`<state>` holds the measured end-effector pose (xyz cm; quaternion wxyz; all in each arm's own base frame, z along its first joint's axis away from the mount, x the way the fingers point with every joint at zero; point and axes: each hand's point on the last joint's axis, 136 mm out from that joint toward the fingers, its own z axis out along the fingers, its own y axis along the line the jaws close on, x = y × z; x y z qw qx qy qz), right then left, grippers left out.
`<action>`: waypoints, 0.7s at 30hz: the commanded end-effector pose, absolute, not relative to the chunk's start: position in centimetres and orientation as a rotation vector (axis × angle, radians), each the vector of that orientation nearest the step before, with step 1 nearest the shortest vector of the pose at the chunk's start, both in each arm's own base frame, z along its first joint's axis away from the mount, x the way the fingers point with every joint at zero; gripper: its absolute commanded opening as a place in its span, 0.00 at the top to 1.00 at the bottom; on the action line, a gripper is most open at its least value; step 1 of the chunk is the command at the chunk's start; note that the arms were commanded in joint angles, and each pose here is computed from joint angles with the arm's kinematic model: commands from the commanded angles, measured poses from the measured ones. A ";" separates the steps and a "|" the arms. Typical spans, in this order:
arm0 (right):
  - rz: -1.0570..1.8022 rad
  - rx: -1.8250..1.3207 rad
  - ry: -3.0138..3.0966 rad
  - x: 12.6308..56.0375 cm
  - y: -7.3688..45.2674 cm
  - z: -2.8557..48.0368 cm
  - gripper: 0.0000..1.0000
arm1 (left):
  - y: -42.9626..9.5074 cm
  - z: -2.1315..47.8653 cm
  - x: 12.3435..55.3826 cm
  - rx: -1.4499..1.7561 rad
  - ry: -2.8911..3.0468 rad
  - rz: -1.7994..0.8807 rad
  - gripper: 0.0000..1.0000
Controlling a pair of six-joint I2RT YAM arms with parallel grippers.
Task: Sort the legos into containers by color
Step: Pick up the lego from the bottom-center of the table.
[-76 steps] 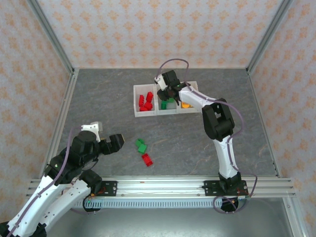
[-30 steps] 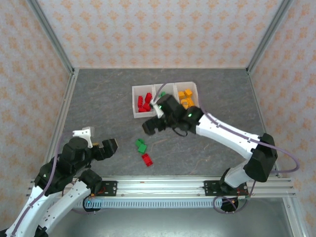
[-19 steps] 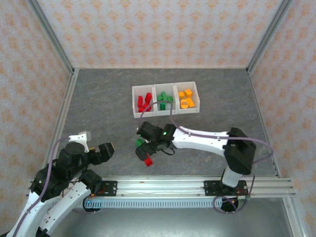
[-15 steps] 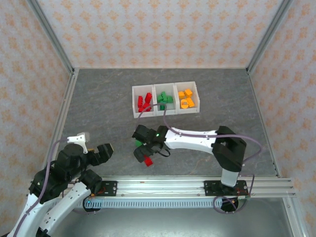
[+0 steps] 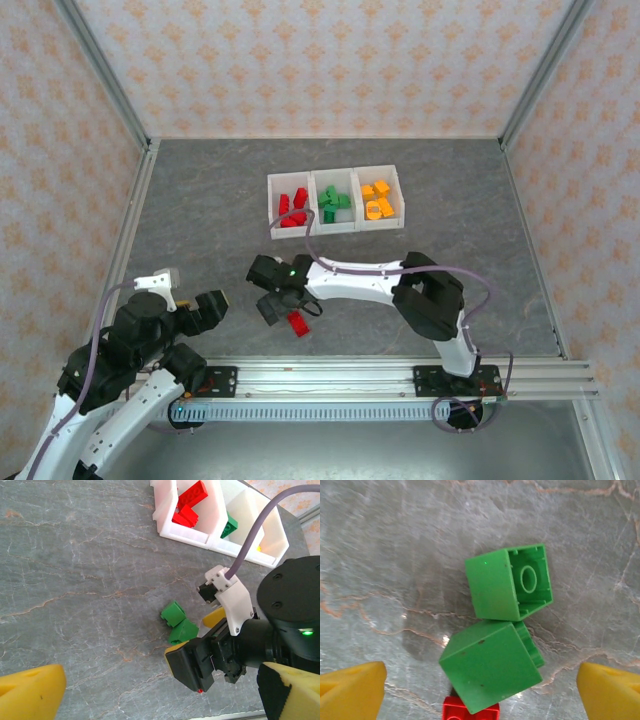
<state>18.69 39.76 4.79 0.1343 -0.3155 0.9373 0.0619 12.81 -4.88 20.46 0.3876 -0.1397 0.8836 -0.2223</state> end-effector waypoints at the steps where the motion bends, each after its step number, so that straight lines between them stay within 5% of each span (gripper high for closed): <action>1: 0.098 -0.923 2.704 19.2 39.4 4.9 0.05 | -4.8 20.5 12.9 -0.340 2.253 -0.545 0.01; 21: -0.021 -1.015 2.728 19.5 39.9 2.9 0.30 | -6.0 20.8 14.1 -0.288 2.250 -0.562 0.01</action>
